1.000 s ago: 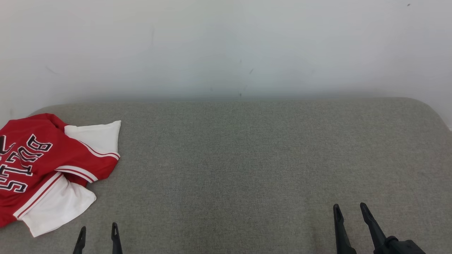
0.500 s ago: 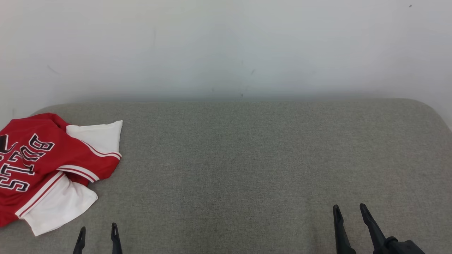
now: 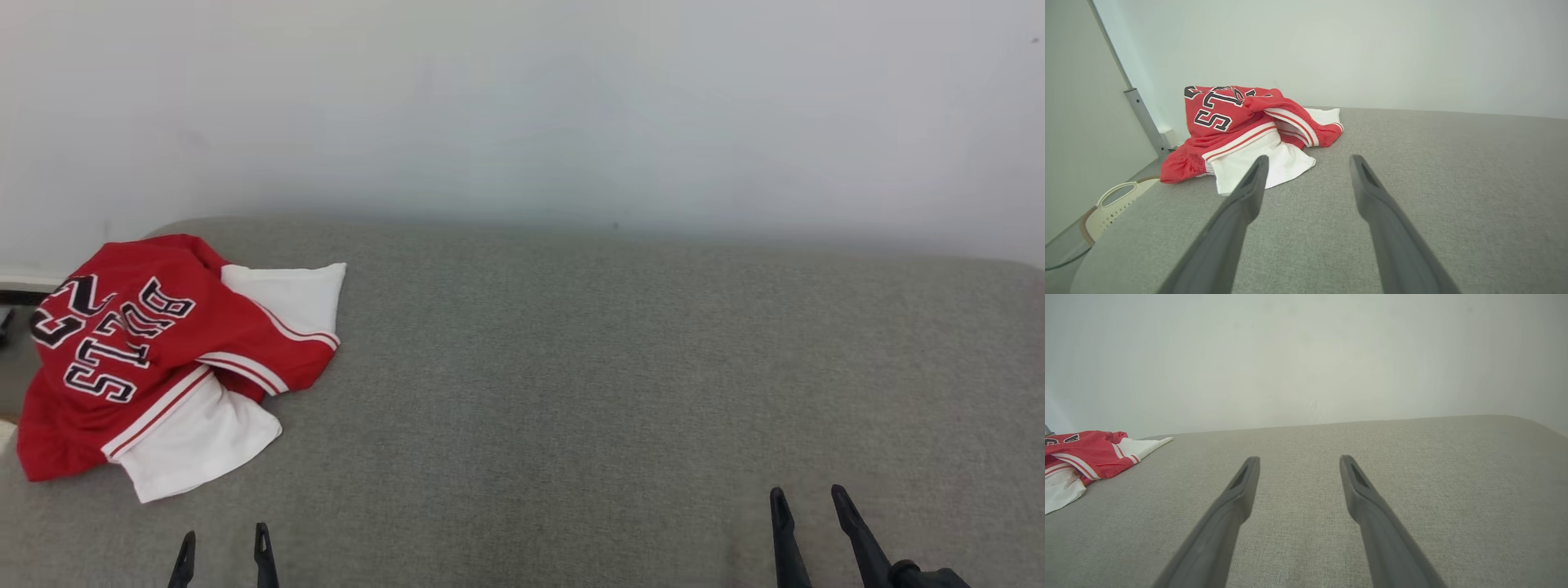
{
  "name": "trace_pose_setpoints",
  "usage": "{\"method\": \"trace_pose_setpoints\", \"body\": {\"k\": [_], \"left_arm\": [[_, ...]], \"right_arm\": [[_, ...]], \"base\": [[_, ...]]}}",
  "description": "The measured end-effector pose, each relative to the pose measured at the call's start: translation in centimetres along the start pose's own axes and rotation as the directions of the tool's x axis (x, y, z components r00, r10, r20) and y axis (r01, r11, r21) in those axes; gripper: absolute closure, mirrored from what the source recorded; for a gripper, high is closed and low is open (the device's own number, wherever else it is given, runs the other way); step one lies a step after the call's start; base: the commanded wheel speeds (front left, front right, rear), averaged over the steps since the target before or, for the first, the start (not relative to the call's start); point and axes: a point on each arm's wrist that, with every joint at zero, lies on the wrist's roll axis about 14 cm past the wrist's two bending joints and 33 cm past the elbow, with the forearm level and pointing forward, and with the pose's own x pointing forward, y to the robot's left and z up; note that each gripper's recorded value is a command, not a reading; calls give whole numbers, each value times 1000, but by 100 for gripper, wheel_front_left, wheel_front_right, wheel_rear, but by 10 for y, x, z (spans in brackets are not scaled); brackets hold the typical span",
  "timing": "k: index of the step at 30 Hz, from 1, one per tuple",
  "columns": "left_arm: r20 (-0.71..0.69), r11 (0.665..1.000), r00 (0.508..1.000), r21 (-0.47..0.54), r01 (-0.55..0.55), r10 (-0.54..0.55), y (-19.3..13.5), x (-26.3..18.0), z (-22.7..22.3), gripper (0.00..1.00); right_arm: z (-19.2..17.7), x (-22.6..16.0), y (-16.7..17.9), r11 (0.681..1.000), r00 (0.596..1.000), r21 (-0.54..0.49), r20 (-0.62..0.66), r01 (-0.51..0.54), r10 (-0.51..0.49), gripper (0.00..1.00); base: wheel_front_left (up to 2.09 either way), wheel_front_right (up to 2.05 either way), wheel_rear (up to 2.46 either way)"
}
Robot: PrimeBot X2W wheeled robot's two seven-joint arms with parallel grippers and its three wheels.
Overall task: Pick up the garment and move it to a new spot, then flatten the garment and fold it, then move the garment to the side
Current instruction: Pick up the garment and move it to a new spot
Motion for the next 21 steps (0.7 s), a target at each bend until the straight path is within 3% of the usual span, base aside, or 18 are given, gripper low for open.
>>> {"method": "trace_pose_setpoints", "body": {"k": [11,21], "left_arm": [[1,988,988,0,-151,151,49,-31,-1,0],[-9,958,958,6,-288,288,91,-69,-6,0]], "right_arm": [[-8,18,44,990,989,23,-26,-142,143,0],[-13,30,90,958,958,37,-42,-283,284,0]], "base": [[0,0,0],[0,0,0]]}}
